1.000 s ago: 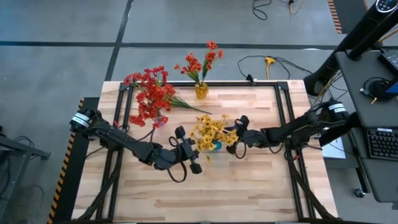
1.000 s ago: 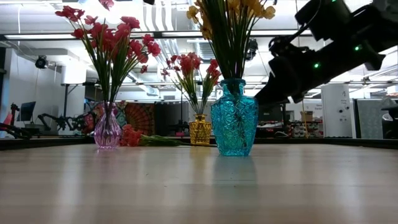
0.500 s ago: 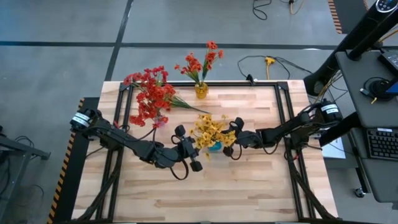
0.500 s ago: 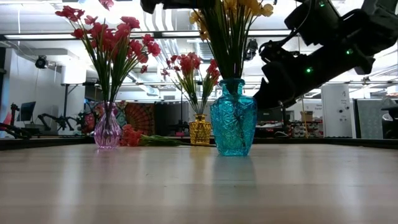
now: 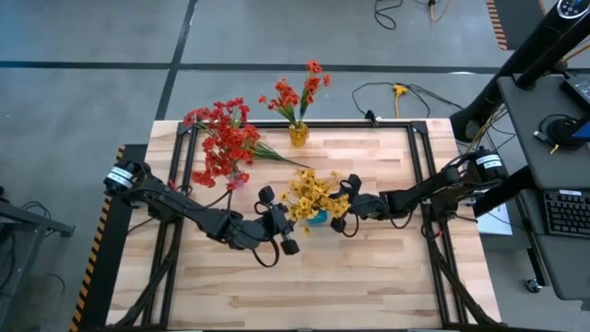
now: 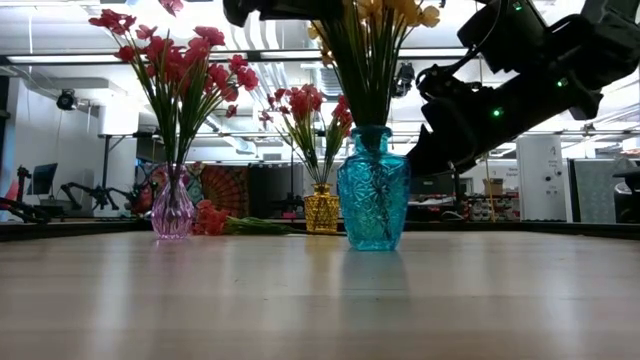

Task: Sort flowers into vase by color
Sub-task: Put the yellow flowers into the blue vase

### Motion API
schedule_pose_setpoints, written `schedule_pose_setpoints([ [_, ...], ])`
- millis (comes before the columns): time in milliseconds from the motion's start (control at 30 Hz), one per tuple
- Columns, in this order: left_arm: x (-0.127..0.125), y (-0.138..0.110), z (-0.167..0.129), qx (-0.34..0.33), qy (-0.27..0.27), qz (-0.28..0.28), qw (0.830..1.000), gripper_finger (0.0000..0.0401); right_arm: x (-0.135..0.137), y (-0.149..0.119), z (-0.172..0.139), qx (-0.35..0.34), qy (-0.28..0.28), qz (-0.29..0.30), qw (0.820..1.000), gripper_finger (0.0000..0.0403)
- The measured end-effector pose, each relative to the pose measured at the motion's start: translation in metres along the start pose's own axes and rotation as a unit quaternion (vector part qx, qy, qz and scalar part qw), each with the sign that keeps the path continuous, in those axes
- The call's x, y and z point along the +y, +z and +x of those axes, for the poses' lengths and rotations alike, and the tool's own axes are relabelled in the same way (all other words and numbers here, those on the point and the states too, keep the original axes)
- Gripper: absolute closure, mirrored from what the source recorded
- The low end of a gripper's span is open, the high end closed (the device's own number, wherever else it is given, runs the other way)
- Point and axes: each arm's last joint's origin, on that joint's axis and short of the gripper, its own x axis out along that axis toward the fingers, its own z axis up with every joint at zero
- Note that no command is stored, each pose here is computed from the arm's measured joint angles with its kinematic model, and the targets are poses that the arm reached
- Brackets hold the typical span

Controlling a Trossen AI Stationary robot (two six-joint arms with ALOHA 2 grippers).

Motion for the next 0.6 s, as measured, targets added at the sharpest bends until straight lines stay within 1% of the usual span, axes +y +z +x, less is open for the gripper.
schedule_pose_setpoints([
  [600,0.0003,-0.0033,0.0003,0.004,0.002,-0.004,1.0,0.0361,0.0,0.0,0.0,0.0,0.0,0.0,1.0,0.036],
])
